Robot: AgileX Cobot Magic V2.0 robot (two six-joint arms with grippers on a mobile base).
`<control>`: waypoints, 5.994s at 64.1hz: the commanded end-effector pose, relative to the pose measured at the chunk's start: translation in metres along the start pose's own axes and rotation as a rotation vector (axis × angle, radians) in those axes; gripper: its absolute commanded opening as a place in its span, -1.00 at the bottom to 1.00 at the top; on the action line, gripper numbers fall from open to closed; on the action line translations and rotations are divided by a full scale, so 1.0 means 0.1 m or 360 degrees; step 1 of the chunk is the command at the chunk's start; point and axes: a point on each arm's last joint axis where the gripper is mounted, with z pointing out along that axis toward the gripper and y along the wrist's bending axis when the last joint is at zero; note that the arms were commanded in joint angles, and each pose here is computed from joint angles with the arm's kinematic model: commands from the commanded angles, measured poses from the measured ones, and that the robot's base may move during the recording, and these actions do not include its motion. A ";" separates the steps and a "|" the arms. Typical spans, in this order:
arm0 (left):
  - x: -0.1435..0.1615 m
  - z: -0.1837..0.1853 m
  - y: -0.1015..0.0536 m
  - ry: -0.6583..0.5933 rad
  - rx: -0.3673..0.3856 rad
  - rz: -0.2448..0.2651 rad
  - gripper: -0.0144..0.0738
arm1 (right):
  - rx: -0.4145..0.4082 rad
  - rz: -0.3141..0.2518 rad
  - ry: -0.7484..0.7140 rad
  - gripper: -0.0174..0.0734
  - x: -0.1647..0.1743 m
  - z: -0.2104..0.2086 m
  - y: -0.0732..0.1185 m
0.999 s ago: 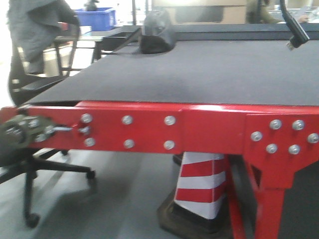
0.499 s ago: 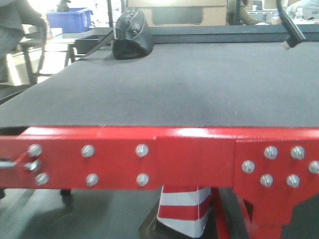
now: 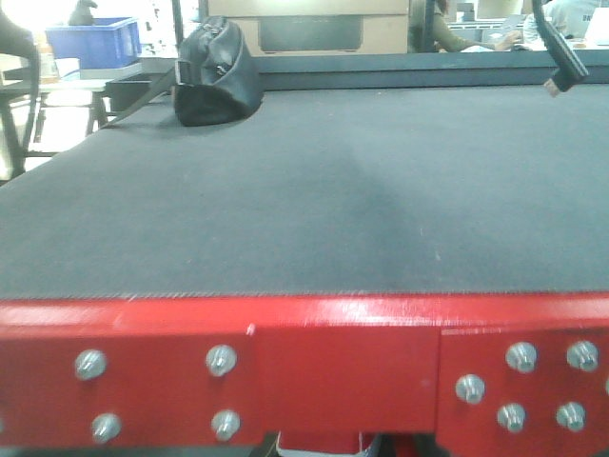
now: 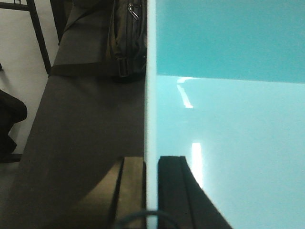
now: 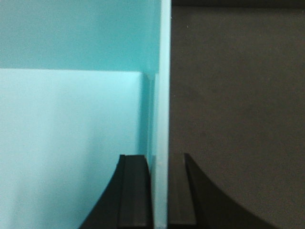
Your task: Fetch blue bin and place on conveyor start
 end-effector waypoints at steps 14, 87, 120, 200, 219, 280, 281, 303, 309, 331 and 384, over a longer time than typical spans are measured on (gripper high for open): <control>-0.08 -0.09 0.05 -0.0100 -0.0045 0.0032 -0.93 | 0.0084 -0.0032 -0.0060 -0.98 -0.06 -0.09 -0.11; -0.08 -0.09 0.05 -0.0100 -0.0045 0.0032 -0.93 | 0.0042 -0.0035 -0.0147 -0.98 -0.11 -0.10 -0.09; -0.09 -0.09 0.04 -0.0104 -0.0015 0.0017 -0.93 | 0.0032 -0.0033 -0.0152 -0.98 -0.11 -0.09 -0.08; 1.72 1.72 -0.10 0.0501 0.0043 0.0010 -0.90 | -0.0066 -0.0026 0.0462 -0.97 1.55 1.90 0.09; 1.74 1.71 -0.08 0.0553 0.0002 0.0023 0.15 | -0.0027 -0.0030 0.0517 0.12 1.57 1.90 0.07; 1.03 0.72 -0.04 0.0325 0.0193 -0.0056 -0.92 | -0.0173 0.0093 0.0064 -0.98 0.95 0.77 -0.14; 1.05 0.72 -0.04 0.0318 0.0215 -0.0064 -0.92 | -0.0185 0.0089 0.0057 -0.98 0.99 0.78 -0.14; 1.69 0.48 0.10 0.0038 0.0466 -0.0120 -0.92 | -0.0542 0.0024 -0.0336 -0.98 1.63 0.54 -0.21; 1.83 0.36 0.18 -0.0098 0.0504 -0.0140 -0.92 | -0.0618 0.0021 -0.0396 -0.98 1.81 0.50 -0.23; 2.13 -0.21 0.43 -0.0273 0.0553 -0.0156 -0.92 | -0.0644 0.0000 -0.0503 -0.98 1.89 0.19 -0.35; 1.96 -1.18 0.68 -0.0805 0.0705 -0.0232 -0.92 | -0.0584 0.0120 -0.0971 -0.98 1.88 -1.21 -0.89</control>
